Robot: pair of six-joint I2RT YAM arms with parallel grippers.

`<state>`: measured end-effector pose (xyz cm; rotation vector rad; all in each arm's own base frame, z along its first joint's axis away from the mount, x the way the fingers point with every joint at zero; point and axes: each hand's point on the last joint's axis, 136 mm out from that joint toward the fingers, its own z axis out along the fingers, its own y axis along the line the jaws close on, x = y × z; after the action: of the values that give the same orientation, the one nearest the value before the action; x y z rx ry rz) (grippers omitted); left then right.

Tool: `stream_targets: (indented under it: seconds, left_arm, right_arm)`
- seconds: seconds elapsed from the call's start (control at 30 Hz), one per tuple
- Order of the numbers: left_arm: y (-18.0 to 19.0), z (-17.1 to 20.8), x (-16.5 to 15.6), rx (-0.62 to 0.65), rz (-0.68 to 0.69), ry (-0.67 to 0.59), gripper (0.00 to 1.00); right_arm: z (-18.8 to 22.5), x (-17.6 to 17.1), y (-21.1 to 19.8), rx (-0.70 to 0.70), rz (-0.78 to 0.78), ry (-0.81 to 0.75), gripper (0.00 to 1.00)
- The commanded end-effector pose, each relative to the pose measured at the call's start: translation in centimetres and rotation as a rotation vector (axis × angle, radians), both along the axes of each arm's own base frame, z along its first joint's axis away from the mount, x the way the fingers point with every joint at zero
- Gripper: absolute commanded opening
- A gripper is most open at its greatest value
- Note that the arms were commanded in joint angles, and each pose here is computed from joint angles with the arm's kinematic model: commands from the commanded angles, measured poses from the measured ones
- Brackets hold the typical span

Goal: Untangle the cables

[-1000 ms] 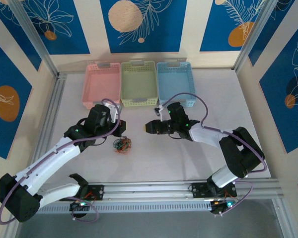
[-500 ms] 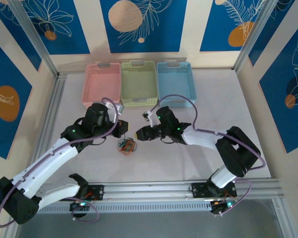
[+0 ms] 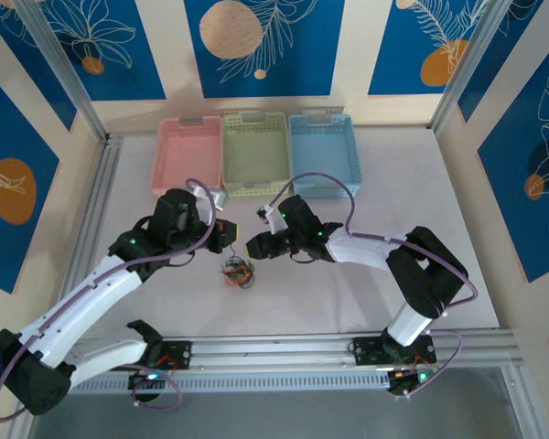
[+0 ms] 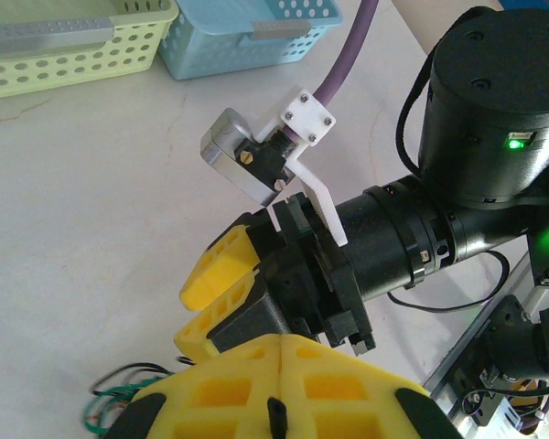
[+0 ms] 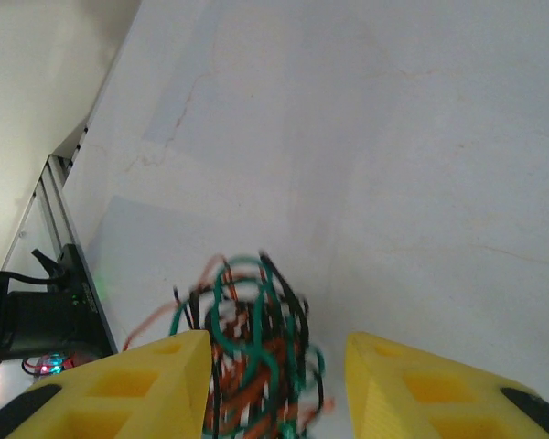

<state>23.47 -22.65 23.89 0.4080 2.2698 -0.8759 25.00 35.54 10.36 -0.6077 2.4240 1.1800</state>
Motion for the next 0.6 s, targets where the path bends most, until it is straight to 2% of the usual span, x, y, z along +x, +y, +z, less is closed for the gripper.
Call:
stream_targets:
  seconds: [0.0, 0.1, 0.23, 0.57]
  left_arm:
    - [0.0, -0.2, 0.9, 0.006, 0.015, -0.014, 0.00]
    - [-0.2, -1.7, 1.2, 0.021, 0.021, 0.011, 0.00]
    - [-0.4, -2.8, 1.5, 0.020, 0.025, 0.026, 0.00]
    - [-0.7, -2.9, 1.8, 0.021, 0.024, 0.033, 0.00]
  right_arm:
    - [0.3, -0.2, -0.5, -0.007, -0.052, 0.044, 0.44]
    - [-0.7, -1.4, -0.5, -0.014, -0.060, 0.110, 0.42]
    - [-0.6, -2.6, 0.0, -0.023, -0.036, 0.085, 0.40]
    - [-1.0, -2.5, 0.5, -0.038, -0.018, 0.091, 0.34]
